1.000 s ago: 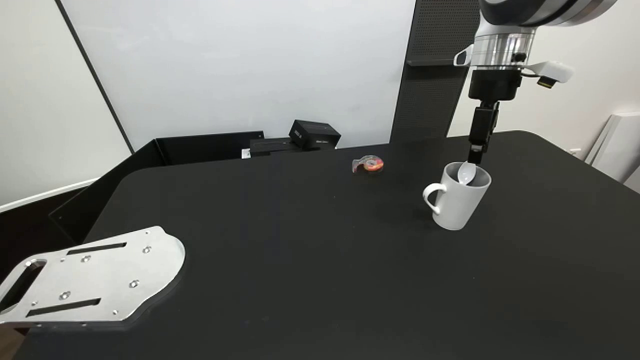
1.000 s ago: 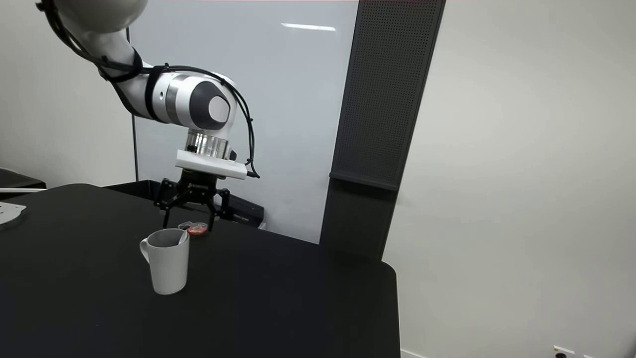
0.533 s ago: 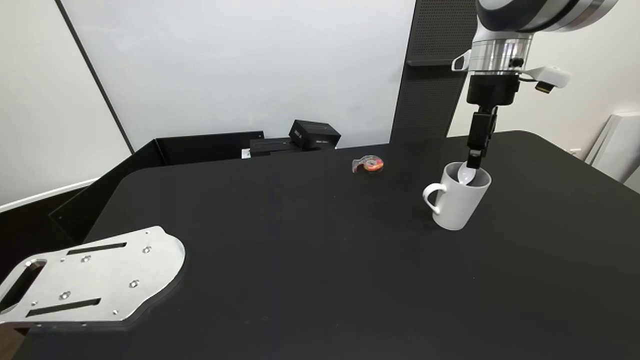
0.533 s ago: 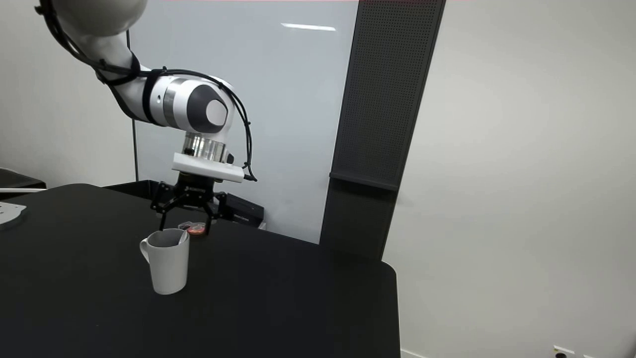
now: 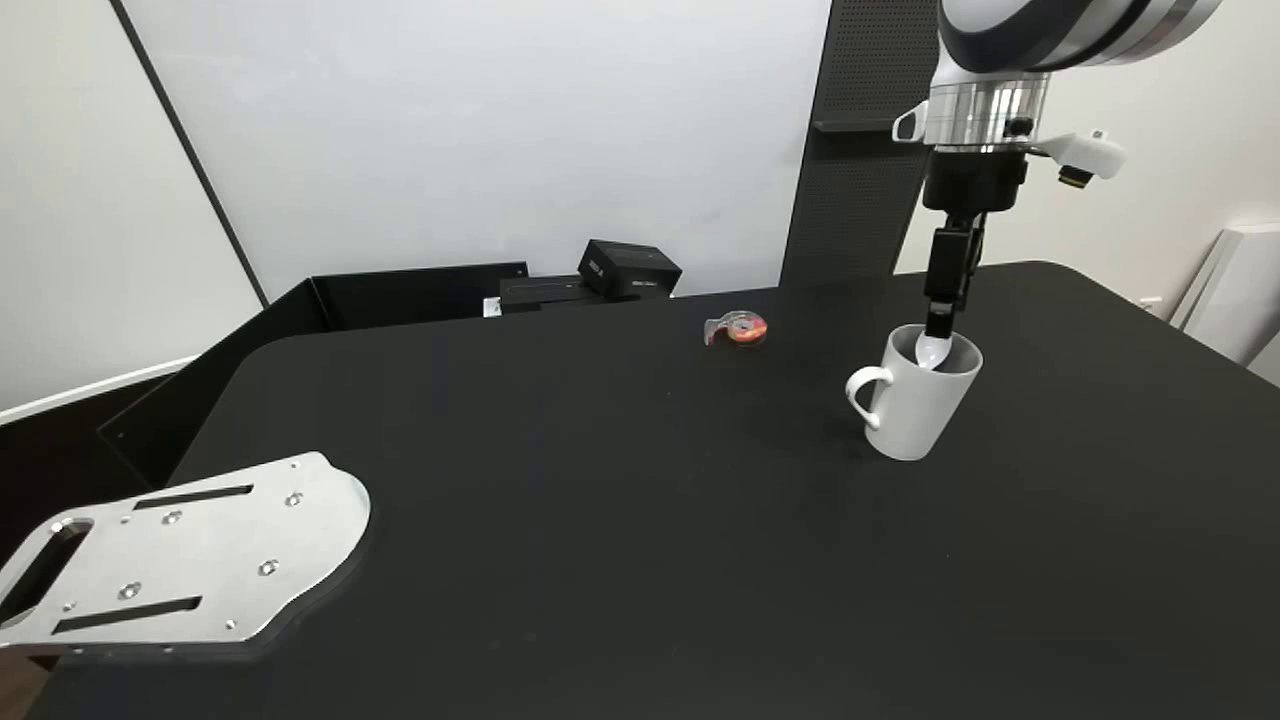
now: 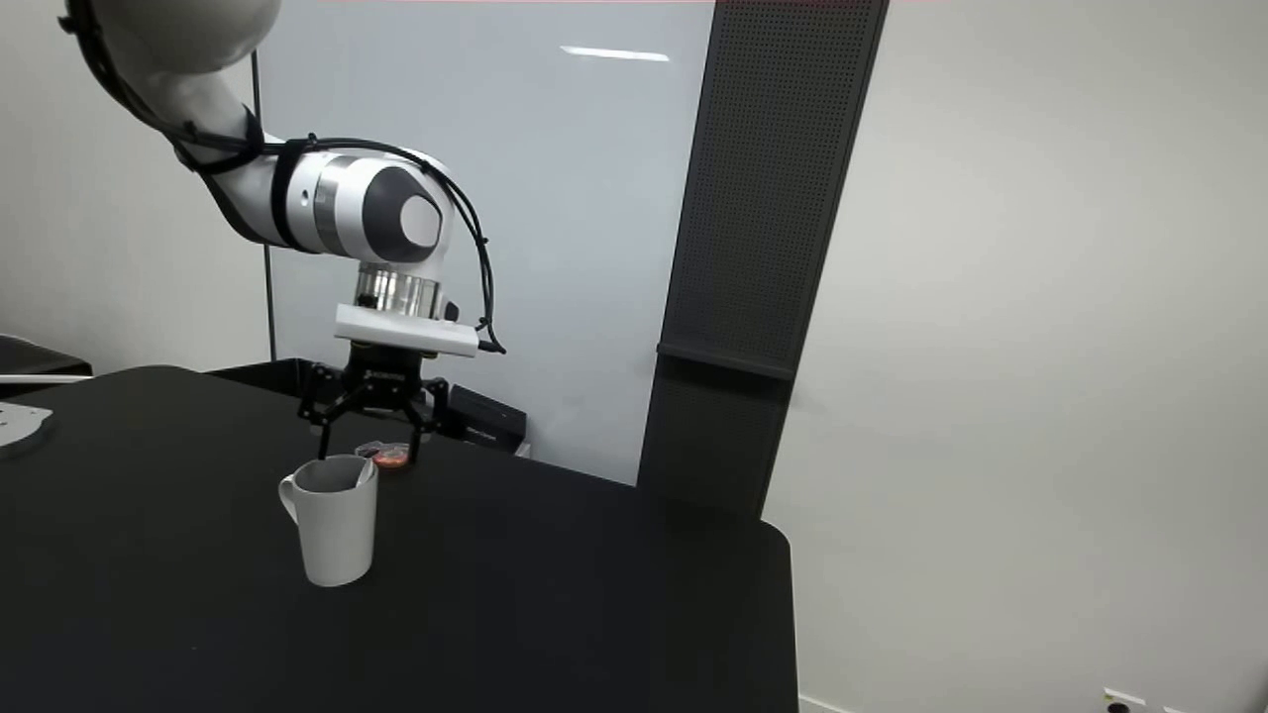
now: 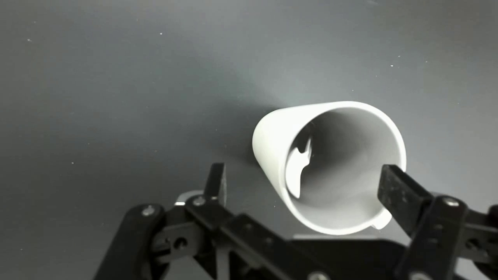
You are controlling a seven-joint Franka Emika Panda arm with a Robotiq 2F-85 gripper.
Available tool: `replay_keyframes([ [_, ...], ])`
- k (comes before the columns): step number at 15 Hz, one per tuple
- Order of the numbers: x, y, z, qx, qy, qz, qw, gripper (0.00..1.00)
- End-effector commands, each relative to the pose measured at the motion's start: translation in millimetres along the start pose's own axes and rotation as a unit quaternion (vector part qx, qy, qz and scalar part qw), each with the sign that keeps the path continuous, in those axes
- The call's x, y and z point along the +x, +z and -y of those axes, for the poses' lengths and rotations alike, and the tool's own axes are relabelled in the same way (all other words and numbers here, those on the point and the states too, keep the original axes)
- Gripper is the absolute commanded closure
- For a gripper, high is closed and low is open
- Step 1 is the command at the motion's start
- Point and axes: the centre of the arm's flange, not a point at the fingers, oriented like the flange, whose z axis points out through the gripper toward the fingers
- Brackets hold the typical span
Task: Remove the plastic spoon from the mug
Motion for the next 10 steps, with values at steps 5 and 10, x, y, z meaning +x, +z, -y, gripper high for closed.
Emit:
replay_keyframes([
  [5,-1.9,-6.3,-2.4,-0.009,0.02,-0.003,0.9997,0.0],
  [10,-1.1,-6.8,-2.3,-0.015,0.026,-0.006,0.9995,0.13],
])
